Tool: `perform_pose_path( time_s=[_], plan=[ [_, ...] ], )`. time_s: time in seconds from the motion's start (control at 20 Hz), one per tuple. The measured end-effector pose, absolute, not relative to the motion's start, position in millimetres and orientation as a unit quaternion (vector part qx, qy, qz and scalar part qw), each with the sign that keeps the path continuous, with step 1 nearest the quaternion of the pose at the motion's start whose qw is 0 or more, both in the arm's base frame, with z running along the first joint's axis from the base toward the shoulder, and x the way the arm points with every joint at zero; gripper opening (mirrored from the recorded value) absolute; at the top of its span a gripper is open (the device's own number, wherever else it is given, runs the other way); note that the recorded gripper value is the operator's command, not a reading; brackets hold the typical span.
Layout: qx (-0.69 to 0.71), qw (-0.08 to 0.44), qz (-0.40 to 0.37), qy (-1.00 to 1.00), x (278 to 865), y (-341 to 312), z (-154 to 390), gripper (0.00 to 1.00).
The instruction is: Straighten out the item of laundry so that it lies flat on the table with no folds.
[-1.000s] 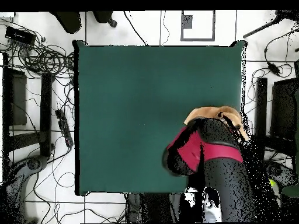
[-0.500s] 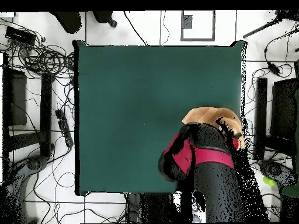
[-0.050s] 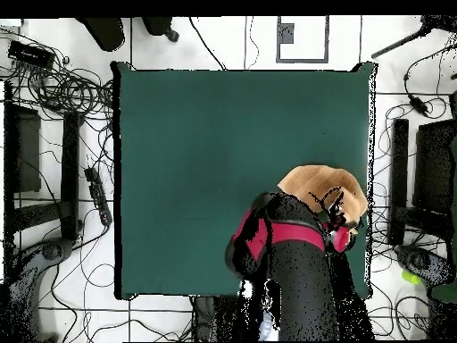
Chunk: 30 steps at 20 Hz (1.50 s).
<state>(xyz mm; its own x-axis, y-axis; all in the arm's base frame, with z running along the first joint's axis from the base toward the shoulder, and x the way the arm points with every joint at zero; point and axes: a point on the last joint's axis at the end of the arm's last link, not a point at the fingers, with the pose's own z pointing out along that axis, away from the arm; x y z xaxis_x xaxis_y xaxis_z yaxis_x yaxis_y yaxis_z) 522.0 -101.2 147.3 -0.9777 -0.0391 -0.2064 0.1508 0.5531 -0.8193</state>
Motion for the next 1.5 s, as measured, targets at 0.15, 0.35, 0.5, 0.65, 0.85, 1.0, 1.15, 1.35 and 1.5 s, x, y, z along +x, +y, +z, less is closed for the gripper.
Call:
perform_pose_path(
  time_s=[0.15, 0.35, 0.5, 0.65, 0.85, 1.0, 1.15, 1.35, 1.5],
  plan=[
    [0.055, 0.09, -0.456, 0.883, 519, -83, 145, 0.0],
    [0.11, 0.086, -0.426, 0.894, 519, -65, 158, 0.0],
    [0.153, 0.094, -0.398, 0.899, 525, -60, 174, 0.0],
    [0.177, 0.103, -0.382, 0.901, 529, -62, 184, 0.0],
    [0.209, 0.114, -0.361, 0.902, 534, -69, 198, 0.0],
    [0.221, 0.119, -0.353, 0.901, 535, -64, 206, 0.0],
    [0.227, 0.126, -0.341, 0.903, 539, -48, 215, 0.0],
    [0.226, 0.13, -0.325, 0.909, 541, -12, 222, 0.0],
    [0.227, 0.12, -0.312, 0.915, 539, 26, 224, 0.0]
  ],
)
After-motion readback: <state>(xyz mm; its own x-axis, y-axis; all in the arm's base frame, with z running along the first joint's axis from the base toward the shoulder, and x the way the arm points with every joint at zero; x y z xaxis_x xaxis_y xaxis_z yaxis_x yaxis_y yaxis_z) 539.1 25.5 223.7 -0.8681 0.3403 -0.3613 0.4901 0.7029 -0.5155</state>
